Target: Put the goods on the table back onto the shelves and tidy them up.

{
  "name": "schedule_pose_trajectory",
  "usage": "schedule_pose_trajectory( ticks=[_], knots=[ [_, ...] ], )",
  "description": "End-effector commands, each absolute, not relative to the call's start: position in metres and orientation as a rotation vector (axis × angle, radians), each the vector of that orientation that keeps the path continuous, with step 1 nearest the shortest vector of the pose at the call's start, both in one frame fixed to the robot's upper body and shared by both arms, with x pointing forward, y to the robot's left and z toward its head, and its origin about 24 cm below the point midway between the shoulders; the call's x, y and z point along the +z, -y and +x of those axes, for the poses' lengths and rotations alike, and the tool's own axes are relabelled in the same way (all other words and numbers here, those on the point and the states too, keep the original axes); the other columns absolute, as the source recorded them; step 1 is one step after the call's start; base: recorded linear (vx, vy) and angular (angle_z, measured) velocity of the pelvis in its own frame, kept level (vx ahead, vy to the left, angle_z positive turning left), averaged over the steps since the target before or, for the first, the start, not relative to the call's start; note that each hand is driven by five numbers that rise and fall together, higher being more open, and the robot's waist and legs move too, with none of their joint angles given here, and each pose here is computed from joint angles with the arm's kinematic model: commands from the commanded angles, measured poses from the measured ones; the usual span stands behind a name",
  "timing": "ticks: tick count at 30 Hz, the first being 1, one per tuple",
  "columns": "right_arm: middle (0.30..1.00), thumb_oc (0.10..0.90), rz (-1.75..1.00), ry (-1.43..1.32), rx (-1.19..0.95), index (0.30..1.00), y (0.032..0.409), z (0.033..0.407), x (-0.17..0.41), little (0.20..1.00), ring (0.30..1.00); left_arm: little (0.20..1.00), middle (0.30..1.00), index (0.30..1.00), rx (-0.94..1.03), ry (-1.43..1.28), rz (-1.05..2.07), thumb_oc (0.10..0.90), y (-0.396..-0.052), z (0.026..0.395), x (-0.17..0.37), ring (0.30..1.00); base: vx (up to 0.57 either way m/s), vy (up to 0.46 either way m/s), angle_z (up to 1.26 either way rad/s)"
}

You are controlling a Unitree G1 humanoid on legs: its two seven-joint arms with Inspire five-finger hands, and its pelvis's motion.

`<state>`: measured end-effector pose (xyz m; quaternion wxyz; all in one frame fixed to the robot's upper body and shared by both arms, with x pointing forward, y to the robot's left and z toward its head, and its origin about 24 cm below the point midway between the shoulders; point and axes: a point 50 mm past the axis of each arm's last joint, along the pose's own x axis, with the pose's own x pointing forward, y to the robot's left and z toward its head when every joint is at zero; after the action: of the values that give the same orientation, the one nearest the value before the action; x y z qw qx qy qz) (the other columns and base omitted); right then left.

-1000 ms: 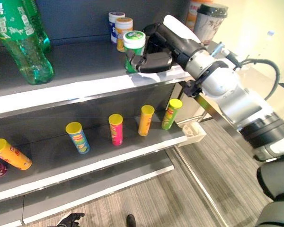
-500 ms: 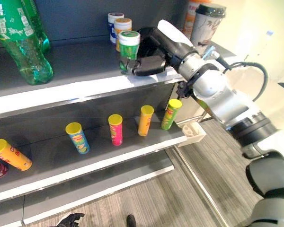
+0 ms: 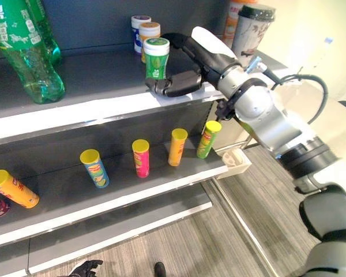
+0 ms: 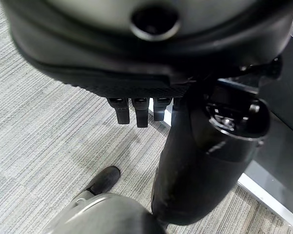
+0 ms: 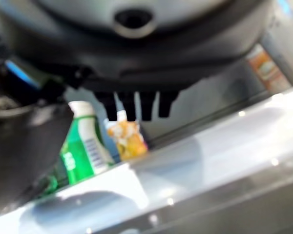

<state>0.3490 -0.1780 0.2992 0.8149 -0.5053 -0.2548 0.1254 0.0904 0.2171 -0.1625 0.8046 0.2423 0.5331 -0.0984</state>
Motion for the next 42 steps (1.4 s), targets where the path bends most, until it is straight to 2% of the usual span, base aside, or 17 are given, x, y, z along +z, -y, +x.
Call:
schedule_pose_trajectory(
  ticks=[1,34,42],
  knots=[
    [0.900,0.800,-1.006,0.751,0.066,0.900,0.189,0.339,0.363,0.900,0.900,0.900,0.900,0.900,-0.197,-1.248,0.592,0.800,-0.249,0.074,-0.161,0.900,0.00,0.000,0.00],
    [0.900,0.800,-1.006,0.730,0.021,0.900,0.194,0.343,0.357,0.900,0.900,0.900,0.900,0.900,-0.197,-1.243,0.592,0.800,-0.248,0.074,-0.161,0.900,0.00,0.000,0.00],
    [0.900,0.800,-1.043,0.881,-0.085,0.900,0.207,0.313,0.385,0.900,0.900,0.900,0.900,0.900,-0.179,-1.249,0.583,0.800,-0.249,0.074,-0.161,0.900,0.00,0.000,0.00]
  ],
)
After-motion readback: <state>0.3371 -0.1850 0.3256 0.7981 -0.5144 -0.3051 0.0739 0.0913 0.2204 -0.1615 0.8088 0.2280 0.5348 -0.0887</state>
